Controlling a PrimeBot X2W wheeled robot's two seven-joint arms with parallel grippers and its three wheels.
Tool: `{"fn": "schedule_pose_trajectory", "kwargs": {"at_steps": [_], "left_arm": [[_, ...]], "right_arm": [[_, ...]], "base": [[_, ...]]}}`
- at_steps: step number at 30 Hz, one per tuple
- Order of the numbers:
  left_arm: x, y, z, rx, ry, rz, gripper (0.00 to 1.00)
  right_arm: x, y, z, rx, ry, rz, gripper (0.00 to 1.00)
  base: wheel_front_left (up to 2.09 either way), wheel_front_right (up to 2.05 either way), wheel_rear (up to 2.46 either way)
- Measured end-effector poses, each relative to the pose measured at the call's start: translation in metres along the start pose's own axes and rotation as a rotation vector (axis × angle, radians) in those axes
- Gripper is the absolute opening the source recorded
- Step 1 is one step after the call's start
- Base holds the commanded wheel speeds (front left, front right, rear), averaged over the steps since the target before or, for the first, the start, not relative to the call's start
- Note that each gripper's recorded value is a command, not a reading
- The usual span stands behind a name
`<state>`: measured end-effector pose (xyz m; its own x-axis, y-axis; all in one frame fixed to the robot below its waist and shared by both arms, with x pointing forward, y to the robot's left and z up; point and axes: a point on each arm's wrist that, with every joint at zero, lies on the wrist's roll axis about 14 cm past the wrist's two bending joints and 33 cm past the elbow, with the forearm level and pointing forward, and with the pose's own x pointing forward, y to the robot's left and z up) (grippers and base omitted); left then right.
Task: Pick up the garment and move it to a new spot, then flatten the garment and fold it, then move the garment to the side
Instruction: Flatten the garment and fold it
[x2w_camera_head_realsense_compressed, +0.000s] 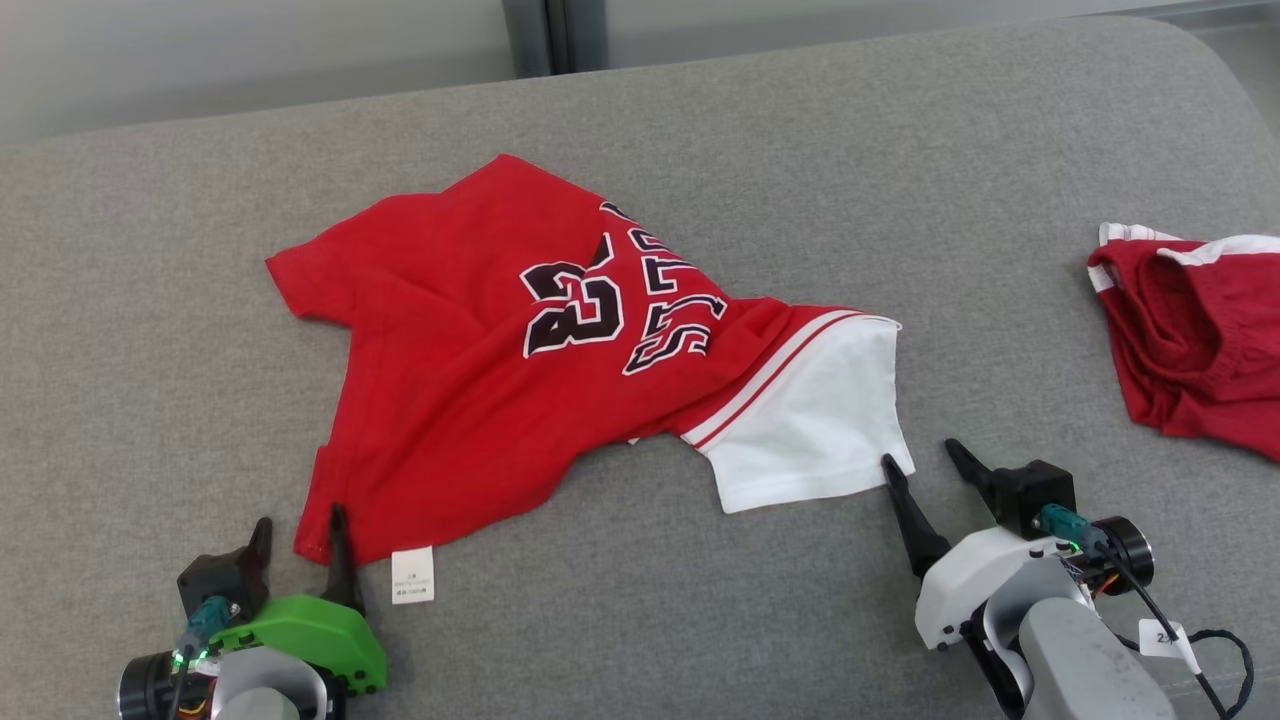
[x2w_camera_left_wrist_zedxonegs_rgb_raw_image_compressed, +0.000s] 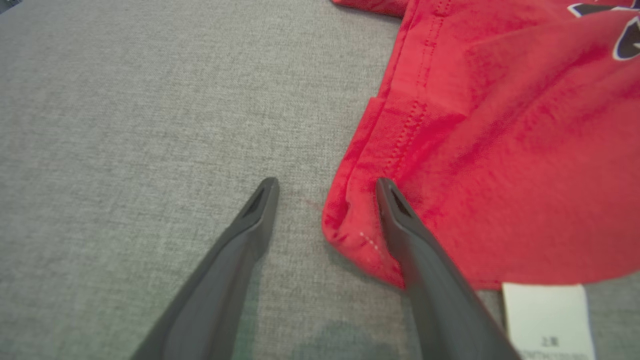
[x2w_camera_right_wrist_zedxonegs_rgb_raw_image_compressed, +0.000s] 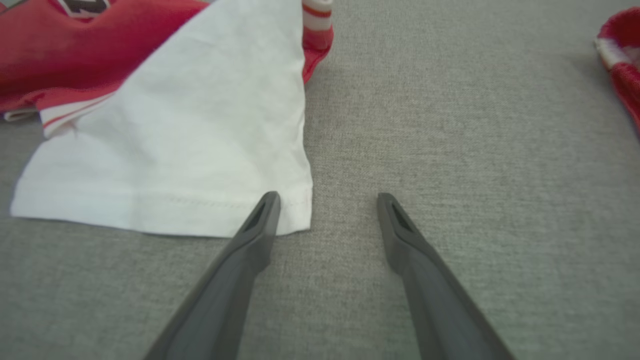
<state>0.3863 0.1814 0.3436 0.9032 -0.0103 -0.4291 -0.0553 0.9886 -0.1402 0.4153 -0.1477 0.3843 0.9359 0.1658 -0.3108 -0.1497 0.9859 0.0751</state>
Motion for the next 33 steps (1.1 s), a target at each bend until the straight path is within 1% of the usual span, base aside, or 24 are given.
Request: {"fn": "schedule_pose_trajectory", "kwargs": {"at_steps": [6,7,8,9,10,15,21,23,26,29,30,33], "left_arm": [[-0.001,-0.004,-0.001,0.006,0.006,-0.021,1.00],[-0.002,-0.005,-0.002,0.005,0.009,-0.023,0.90],[-0.002,-0.005,-0.003,0.005,0.011,-0.026,0.48],[-0.003,-0.006,-0.003,0.005,0.012,-0.030,0.22],[-0.003,-0.008,-0.003,0.006,0.011,-0.038,0.00],[-0.007,-0.019,-0.002,0.002,0.007,-0.074,0.00],[-0.017,-0.020,0.010,-0.004,-0.037,-0.083,0.00],[-0.020,-0.022,0.023,-0.011,-0.084,-0.089,0.00],[-0.022,-0.025,0.055,-0.015,-0.185,-0.099,0.00],[-0.027,-0.025,0.087,-0.044,-0.287,-0.103,0.00],[-0.029,-0.026,0.100,-0.051,-0.326,-0.107,0.00],[-0.031,-0.034,0.148,-0.029,-0.453,-0.147,0.00]], "right_arm": [[0.006,0.009,-0.008,-0.016,0.033,0.033,1.00],[0.006,0.012,-0.009,-0.023,0.038,0.044,0.96],[0.006,0.014,-0.010,-0.029,0.042,0.053,0.42],[0.005,0.017,-0.009,-0.030,0.041,0.062,0.07],[0.005,0.020,-0.009,-0.028,0.041,0.070,0.00],[0.002,0.031,-0.003,0.000,0.020,0.089,0.00],[-0.005,0.026,0.025,0.029,-0.075,0.067,0.00],[-0.007,0.022,0.046,0.047,-0.144,0.054,0.00],[-0.013,0.018,0.079,0.070,-0.250,0.041,0.00],[-0.022,0.018,0.120,0.101,-0.377,0.045,0.00],[-0.026,0.018,0.136,0.110,-0.430,0.048,0.00],[-0.040,0.011,0.189,0.119,-0.588,0.040,0.00]], "base": [[0.00,0.00,0.00],[0.00,0.00,0.00],[0.00,0.00,0.00],[0.00,0.00,0.00],[0.00,0.00,0.00],[0.00,0.00,0.00],[0.00,0.00,0.00],[0.00,0.00,0.00],[0.00,0.00,0.00],[0.00,0.00,0.00],[0.00,0.00,0.00],[0.00,0.00,0.00]]}}
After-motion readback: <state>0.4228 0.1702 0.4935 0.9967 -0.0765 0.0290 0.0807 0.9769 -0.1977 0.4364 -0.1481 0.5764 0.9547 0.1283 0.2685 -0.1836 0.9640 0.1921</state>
